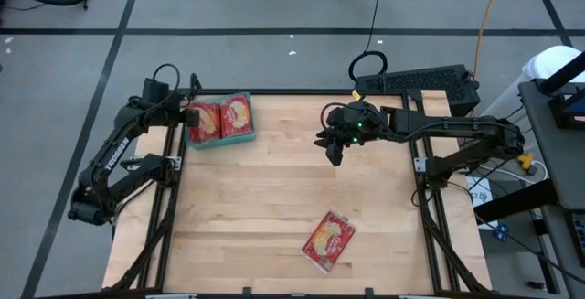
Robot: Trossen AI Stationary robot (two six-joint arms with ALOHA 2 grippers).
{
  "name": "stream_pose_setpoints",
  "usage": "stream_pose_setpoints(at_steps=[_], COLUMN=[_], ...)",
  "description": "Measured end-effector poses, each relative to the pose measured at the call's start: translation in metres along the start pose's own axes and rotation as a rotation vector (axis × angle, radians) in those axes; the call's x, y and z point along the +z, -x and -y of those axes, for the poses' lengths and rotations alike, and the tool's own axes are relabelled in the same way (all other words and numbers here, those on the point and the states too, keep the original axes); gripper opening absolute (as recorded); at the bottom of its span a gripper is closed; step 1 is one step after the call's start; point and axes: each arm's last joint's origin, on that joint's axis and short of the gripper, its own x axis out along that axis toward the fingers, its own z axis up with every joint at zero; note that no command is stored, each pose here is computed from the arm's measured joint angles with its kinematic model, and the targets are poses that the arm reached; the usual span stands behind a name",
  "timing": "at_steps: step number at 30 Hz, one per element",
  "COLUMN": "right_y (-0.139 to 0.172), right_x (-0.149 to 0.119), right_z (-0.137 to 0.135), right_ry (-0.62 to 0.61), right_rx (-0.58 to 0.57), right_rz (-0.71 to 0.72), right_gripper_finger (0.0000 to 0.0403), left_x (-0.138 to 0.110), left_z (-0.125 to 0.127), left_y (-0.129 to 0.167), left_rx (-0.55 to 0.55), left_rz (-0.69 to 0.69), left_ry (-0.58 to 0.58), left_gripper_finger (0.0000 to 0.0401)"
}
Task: Sort popcorn bags into baskets
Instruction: Put the red popcorn bag into the blue bin
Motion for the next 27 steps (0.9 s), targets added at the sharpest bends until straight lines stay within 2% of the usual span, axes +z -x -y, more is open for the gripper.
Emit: stream_pose_setpoints(at_steps=[7,12,16,18,20,27], right_y=[0.0,0.0,0.0,0.0,0.0,0.0], right_x=[0.0,0.0,0.0,0.0,0.0,0.0], right_z=[-0.001,-0.001,-0.001,-0.001,-0.001,-0.001], right_ry=[-0.001,-0.001,0.0,0.003,0.009,0.006], right_rx=[0.023,0.025,0.024,0.023,0.023,0.022], right_rz=[-0.008,-0.009,-0.009,-0.008,-0.008,-0.008], right_gripper_finger=[0.0118,0.0118,0.0118,0.0118,0.0118,0.0118], left_x=[-0.001,0.005,0.014,0.016,0.015,0.007], left_z=[0.0,0.007,0.023,0.032,0.039,0.053], left_y=[0.005,0.023,0.037,0.037,0.032,-0.006], left_rx=[0.042,0.022,-0.163,-0.254,-0.3,-0.215], left_rz=[0.027,0.068,0.096,0.103,0.088,-0.024], left_ry=[0.019,-0.014,-0.084,-0.111,-0.127,-0.063], left_gripper_finger=[0.0239,0.0235,0.0199,0.0171,0.0141,0.0032])
